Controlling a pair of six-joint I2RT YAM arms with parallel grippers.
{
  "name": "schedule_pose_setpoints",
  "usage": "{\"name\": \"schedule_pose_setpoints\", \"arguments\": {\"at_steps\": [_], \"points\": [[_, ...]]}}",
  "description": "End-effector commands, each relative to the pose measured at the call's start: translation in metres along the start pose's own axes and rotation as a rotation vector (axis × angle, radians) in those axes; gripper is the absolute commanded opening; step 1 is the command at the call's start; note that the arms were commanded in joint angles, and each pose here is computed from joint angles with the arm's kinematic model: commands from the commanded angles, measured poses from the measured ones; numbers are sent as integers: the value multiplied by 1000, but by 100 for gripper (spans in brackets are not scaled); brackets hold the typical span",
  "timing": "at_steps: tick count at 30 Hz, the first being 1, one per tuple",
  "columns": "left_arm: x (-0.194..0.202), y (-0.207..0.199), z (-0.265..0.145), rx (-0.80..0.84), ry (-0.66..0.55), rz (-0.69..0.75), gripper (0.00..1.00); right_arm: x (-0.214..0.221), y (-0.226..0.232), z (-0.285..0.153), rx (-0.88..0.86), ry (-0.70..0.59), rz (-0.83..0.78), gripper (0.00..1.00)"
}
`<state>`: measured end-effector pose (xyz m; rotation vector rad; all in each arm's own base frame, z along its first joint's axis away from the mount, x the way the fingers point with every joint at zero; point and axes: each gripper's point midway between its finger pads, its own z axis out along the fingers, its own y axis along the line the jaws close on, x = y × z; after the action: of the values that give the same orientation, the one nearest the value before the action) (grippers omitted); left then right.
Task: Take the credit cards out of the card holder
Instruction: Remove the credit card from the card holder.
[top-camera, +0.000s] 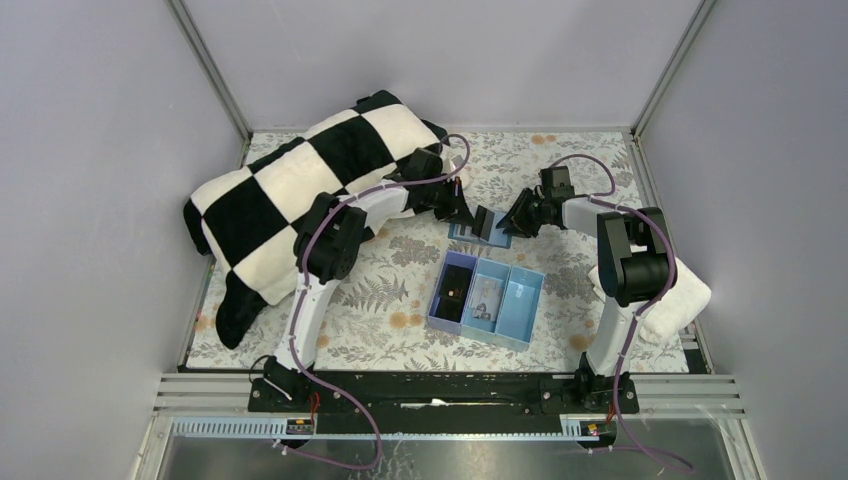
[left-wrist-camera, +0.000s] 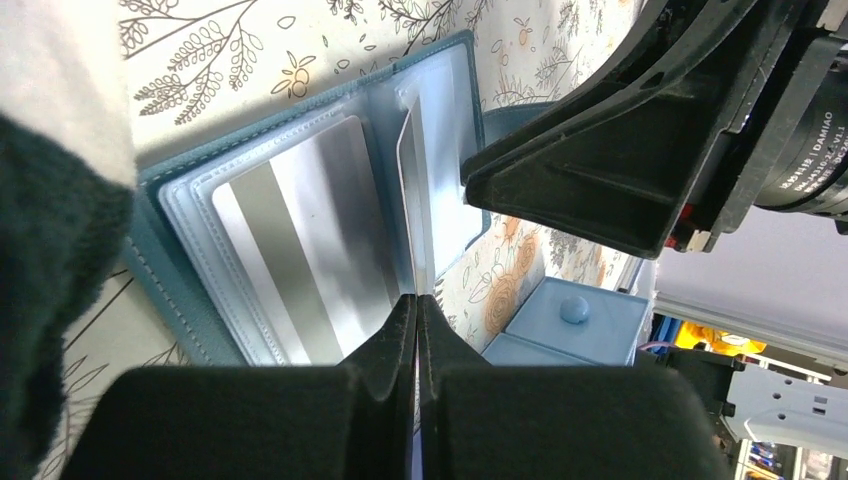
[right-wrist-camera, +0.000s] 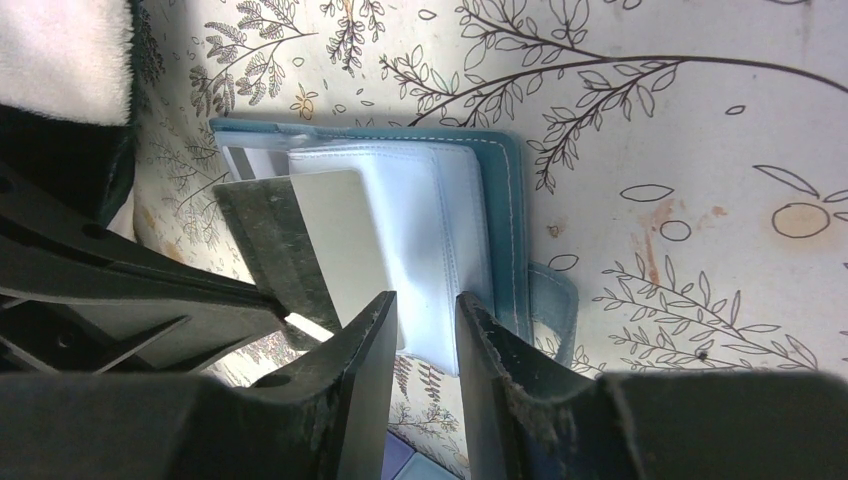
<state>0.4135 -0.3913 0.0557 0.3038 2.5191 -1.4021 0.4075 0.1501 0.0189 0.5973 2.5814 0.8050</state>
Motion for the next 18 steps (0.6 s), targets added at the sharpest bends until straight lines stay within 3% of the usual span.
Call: {"name": "schedule_pose_setpoints", "arguments": {"at_steps": [1,8,16,18], "points": [[-39,-23,-47,-16,-107,103,0,6,-17,0,95,10,-18,36],[-41,-35,-64,-22,-139,137,0,-13,13,-25,34,-62,-23,39],[-35,-74,-82,102,-130,190,0,-26,64,-56,-149,-110,-81,68],[-35,-90,-89,149,-130,204,0,-27,73,-64,-201,-117,-66,79]]}}
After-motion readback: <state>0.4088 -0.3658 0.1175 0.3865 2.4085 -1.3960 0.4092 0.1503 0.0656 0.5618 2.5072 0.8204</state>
